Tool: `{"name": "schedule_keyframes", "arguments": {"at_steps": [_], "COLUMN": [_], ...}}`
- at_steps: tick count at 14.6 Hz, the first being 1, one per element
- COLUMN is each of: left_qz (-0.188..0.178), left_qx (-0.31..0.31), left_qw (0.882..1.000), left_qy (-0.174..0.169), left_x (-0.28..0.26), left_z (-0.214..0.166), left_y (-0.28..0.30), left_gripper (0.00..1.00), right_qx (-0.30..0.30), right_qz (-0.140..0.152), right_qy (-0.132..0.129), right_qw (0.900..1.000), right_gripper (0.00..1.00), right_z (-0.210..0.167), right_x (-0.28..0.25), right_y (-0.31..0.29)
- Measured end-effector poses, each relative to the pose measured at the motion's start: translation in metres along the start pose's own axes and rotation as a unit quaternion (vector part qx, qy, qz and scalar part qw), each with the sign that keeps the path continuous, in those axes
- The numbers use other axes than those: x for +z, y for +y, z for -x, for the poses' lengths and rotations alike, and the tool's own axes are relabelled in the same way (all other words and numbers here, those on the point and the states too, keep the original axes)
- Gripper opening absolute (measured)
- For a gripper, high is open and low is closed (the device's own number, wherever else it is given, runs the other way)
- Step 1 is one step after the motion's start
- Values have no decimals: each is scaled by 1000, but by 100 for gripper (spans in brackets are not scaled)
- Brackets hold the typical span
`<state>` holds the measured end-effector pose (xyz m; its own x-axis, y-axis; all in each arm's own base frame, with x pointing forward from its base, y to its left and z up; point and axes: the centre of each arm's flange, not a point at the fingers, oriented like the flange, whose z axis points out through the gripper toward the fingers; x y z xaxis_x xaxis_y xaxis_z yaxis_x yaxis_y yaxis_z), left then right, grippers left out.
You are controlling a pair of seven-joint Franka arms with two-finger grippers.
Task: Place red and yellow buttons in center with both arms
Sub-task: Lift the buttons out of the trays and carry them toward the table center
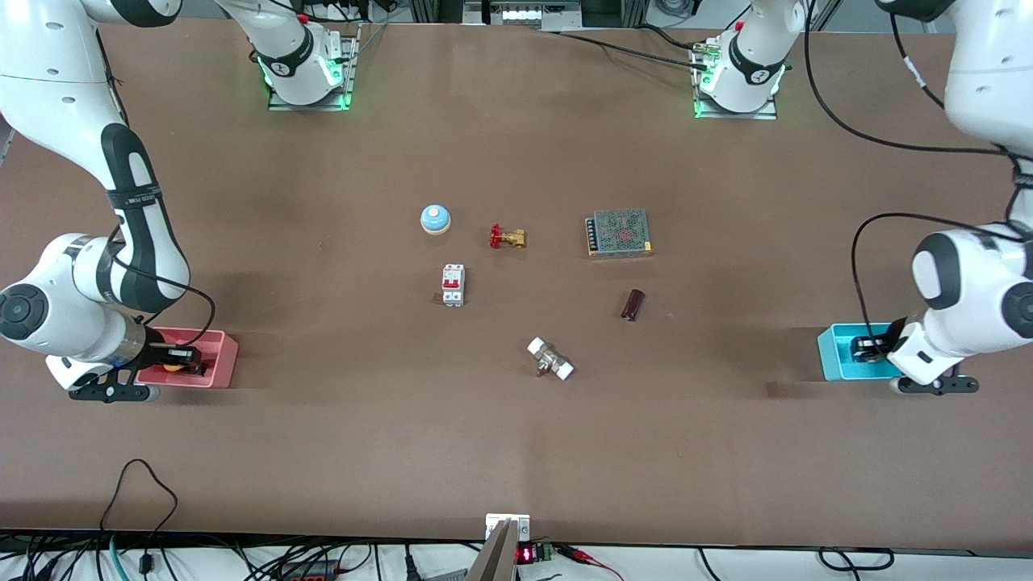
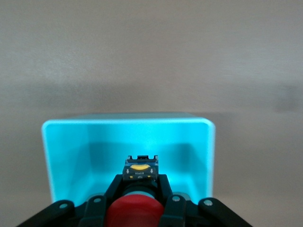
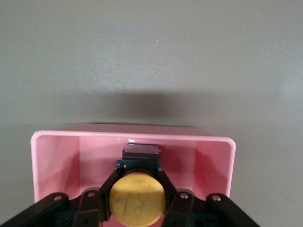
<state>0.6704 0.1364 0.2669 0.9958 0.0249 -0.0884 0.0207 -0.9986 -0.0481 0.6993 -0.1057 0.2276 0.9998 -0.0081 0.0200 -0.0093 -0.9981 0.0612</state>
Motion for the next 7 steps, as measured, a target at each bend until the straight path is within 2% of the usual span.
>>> {"name": "schedule_keyframes", "arguments": {"at_steps": [4,7], "left_qz": [-8,-13], "left_qx": [44,41], "left_qw": [999,998], "left_qy": [-26,-44], "left_x": [-91,-91], "left_z": [3,13], "left_y": [82,162], "left_gripper": [34,34], "right_qx": [-18,-34], "right_qz": [1,-4], "right_qy": [7,-9], "right_qw": [1000,999], "right_gripper": [37,37], "right_z": [-3,1], "right_x": [-9,-56], "right_y": [0,0]}}
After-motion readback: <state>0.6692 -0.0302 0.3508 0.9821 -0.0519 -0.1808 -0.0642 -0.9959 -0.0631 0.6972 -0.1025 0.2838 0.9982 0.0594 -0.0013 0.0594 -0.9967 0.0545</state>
